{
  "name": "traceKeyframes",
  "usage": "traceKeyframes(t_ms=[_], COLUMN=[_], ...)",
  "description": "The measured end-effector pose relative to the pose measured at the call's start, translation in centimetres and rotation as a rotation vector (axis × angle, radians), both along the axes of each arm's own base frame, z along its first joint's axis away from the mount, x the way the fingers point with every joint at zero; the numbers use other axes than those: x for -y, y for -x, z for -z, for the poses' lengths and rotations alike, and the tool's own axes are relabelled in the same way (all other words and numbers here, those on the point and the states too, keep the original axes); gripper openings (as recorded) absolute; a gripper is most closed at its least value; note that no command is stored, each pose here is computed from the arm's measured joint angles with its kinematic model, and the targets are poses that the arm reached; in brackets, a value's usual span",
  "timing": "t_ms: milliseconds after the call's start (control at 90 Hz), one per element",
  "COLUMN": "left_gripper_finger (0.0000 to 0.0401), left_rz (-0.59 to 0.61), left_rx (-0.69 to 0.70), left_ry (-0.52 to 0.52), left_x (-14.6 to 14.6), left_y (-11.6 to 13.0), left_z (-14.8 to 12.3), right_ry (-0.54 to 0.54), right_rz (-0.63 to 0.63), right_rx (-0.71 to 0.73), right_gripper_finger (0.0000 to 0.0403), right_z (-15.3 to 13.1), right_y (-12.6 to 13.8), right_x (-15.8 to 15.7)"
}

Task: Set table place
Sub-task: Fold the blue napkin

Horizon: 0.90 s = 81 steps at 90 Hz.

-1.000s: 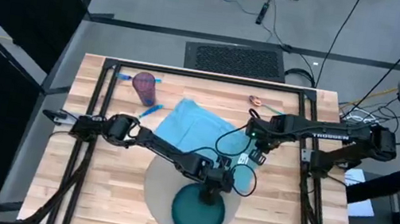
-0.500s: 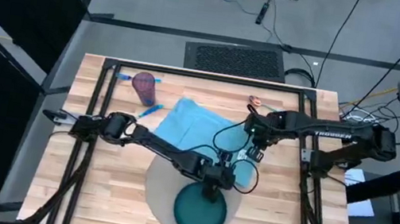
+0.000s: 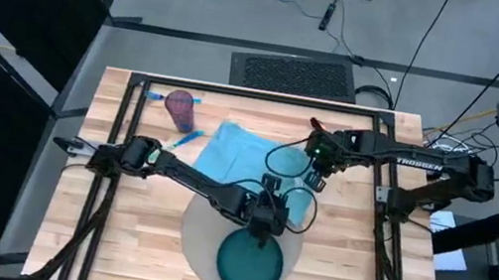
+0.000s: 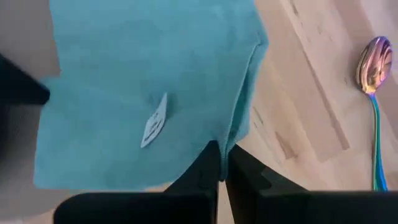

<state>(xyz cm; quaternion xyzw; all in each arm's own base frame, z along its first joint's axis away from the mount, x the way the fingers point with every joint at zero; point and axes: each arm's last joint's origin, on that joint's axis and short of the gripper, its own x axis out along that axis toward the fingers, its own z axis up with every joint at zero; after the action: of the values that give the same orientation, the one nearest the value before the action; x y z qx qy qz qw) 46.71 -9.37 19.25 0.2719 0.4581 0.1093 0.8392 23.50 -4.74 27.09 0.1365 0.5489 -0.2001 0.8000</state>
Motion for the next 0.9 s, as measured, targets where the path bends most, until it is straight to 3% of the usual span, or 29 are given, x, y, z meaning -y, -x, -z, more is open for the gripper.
traceKeyframes(t_ms=[533,900], left_gripper_finger=[0.0000,0.0000], left_rz=[-0.297,-0.454], left_rx=[-0.198,-0.258], left_ry=[-0.148,-0.158], left_x=[-1.5,-1.4], left_y=[4.7,8.5], left_z=[-1.7,-2.0], right_ry=[0.066,0.064], right_rz=[-0.084,-0.163], right_rx=[0.258,0.338], right_gripper_finger=[0.0000,0.0000], right_z=[-0.8,0.8], right_y=[-2.3,-4.7], right_x=[2.9,5.3])
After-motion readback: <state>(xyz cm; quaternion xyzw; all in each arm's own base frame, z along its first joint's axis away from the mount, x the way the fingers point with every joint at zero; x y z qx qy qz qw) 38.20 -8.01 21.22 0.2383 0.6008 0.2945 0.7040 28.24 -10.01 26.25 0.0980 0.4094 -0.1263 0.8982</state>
